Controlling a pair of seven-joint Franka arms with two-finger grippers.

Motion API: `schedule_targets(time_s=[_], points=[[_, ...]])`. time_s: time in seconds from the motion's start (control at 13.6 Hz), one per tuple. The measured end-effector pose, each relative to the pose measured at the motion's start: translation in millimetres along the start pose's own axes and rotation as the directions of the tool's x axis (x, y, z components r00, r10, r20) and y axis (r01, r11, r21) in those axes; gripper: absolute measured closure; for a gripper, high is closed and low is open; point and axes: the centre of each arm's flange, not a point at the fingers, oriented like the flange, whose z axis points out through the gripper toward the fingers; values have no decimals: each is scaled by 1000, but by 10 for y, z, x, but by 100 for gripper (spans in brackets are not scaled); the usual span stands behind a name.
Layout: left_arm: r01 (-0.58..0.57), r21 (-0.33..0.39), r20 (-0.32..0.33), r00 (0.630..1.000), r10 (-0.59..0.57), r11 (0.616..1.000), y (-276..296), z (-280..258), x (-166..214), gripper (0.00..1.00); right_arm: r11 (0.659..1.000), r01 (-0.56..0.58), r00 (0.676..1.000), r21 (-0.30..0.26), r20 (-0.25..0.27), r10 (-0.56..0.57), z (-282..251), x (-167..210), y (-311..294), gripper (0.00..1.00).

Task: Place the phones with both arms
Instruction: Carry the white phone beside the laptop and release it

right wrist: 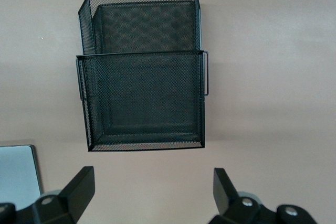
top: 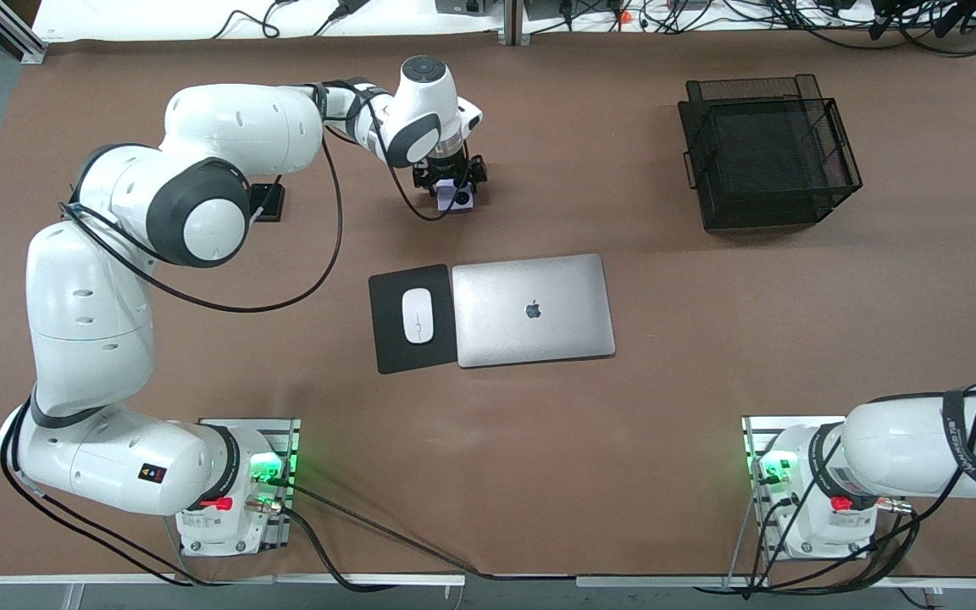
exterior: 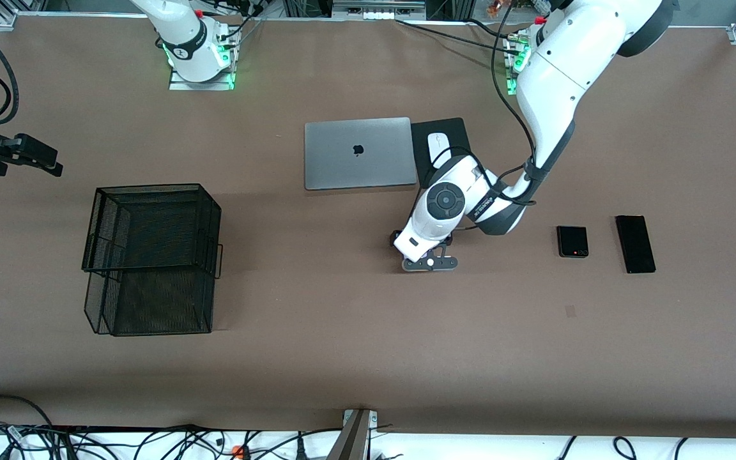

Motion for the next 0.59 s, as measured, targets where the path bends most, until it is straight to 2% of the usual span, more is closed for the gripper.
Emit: schedule_targets(time_s=[0.29, 0.59], points=[[22, 12, -26, 999, -22, 1000, -100, -306, 195, 0, 1000, 5, 1000, 1, 8, -5, 44, 18, -23, 0], [91, 113, -21, 996, -89, 989, -711, -1228, 496, 0, 1000, 24, 1000, 1, 9, -24, 111, 69, -122, 0]])
